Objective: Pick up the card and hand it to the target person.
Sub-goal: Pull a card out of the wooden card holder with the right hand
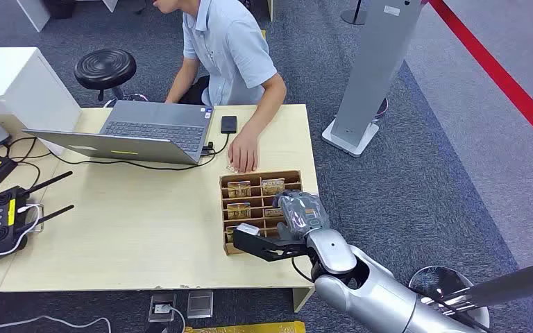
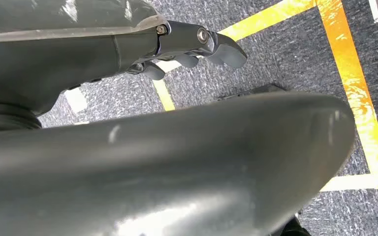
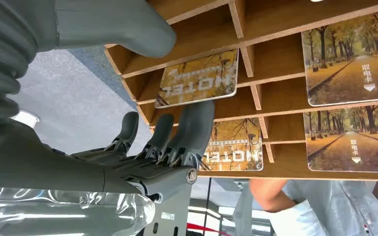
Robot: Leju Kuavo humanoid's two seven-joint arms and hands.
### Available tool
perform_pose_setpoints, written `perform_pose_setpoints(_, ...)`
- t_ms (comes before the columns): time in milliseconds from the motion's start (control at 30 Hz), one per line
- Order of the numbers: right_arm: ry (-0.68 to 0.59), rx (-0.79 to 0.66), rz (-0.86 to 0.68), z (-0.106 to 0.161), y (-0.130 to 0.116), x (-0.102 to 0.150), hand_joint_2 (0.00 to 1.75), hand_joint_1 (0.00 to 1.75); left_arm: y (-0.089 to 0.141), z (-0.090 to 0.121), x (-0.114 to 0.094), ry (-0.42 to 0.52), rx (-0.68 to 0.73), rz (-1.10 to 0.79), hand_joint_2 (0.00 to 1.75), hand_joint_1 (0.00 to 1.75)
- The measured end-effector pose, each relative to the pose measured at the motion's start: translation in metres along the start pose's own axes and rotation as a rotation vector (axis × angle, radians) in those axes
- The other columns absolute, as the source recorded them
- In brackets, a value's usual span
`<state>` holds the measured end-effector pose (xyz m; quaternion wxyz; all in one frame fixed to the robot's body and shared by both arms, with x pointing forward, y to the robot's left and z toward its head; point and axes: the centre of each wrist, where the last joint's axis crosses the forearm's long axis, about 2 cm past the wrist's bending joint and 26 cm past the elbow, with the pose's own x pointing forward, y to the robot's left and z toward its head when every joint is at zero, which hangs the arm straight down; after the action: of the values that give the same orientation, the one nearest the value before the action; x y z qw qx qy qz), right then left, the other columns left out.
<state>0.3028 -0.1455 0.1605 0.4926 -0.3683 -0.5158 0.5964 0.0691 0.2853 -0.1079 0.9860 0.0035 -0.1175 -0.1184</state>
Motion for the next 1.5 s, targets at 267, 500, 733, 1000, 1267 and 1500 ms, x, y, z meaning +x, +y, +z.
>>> perform_pose_setpoints(267,-0.008,0.002,0.007,-0.001,0.001,0.000,1.75,1.27,0.000,0.000,0.000,0.002,0.000,0.002,0.00,0.00)
perform_pose_setpoints(500,-0.008,-0.003,0.014,-0.001,0.002,-0.001,1.75,1.30,0.000,0.000,0.000,0.003,0.000,0.002,0.00,0.00)
perform_pose_setpoints(733,-0.009,-0.004,0.013,-0.001,0.001,0.000,1.75,1.43,-0.001,0.000,0.000,0.004,0.000,0.002,0.00,0.00)
perform_pose_setpoints(1000,-0.010,-0.005,0.011,-0.001,0.001,0.000,1.75,1.55,-0.001,0.000,0.001,0.006,0.016,-0.023,0.00,0.00)
perform_pose_setpoints(1267,-0.013,-0.002,-0.002,-0.002,0.000,0.000,1.75,1.55,-0.001,0.000,0.001,0.016,0.025,-0.012,0.00,0.00)
perform_pose_setpoints(1500,0.021,0.034,-0.080,-0.004,-0.020,-0.005,1.75,1.55,-0.001,0.000,0.000,0.016,0.023,-0.011,0.00,0.00)
